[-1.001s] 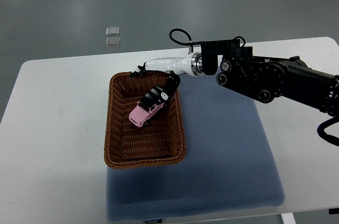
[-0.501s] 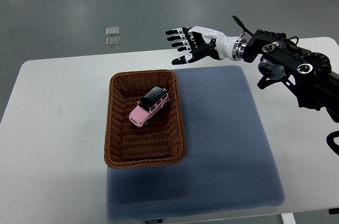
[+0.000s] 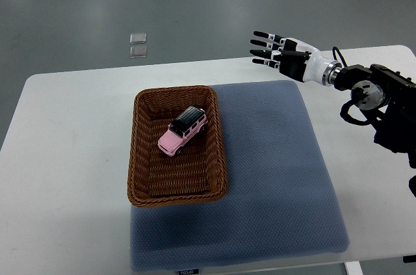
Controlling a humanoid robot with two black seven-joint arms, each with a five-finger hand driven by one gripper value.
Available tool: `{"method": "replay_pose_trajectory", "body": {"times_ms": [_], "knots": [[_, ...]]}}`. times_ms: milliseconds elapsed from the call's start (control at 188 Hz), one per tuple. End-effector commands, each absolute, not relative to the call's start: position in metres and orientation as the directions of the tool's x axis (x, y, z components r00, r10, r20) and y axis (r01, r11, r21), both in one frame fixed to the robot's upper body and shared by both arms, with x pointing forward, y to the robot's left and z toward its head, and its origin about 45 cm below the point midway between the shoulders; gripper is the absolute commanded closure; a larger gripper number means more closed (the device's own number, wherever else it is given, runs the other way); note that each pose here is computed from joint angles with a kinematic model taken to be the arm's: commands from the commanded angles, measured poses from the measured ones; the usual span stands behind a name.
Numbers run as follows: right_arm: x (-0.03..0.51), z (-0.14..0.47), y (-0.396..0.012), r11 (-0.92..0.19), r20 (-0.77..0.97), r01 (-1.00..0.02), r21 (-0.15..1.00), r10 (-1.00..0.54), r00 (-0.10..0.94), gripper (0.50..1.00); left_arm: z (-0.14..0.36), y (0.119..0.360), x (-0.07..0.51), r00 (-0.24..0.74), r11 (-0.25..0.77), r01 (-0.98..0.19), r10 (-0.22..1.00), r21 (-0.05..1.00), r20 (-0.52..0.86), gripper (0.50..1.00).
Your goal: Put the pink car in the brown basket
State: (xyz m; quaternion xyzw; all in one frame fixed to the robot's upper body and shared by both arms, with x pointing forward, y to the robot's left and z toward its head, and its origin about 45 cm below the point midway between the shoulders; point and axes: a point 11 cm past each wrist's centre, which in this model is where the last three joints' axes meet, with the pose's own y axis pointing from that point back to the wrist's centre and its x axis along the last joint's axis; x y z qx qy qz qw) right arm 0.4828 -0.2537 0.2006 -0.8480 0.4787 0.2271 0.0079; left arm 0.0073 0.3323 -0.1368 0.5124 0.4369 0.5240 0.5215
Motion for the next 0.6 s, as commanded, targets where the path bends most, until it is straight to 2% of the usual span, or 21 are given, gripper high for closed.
{"method": "replay_pose_trajectory", "body": {"times_ms": [0,176,596], "knots": [[0.484,0.2,-0.263,-0.517,-0.445,-0.835,0.186,-0.802,0.398,0.599,-0.137,0.332,0.007,0.069,-0.073,-0.099,0.994,0.992,0.08,0.5],[0.477,0.186,-0.269,-0.484,-0.568,-0.857,0.176,-0.761,0.313,0.597,-0.137,0.332,0.007,0.069,-0.074,-0.099,0.994,0.992,0.081,0.5],[0.476,0.179,-0.289,-0.41,-0.541,-0.886,0.216,-0.806,0.241,0.587,-0.137,0.332,0.007,0.069,-0.074,-0.099,0.994,0.992,0.081,0.5]]}}
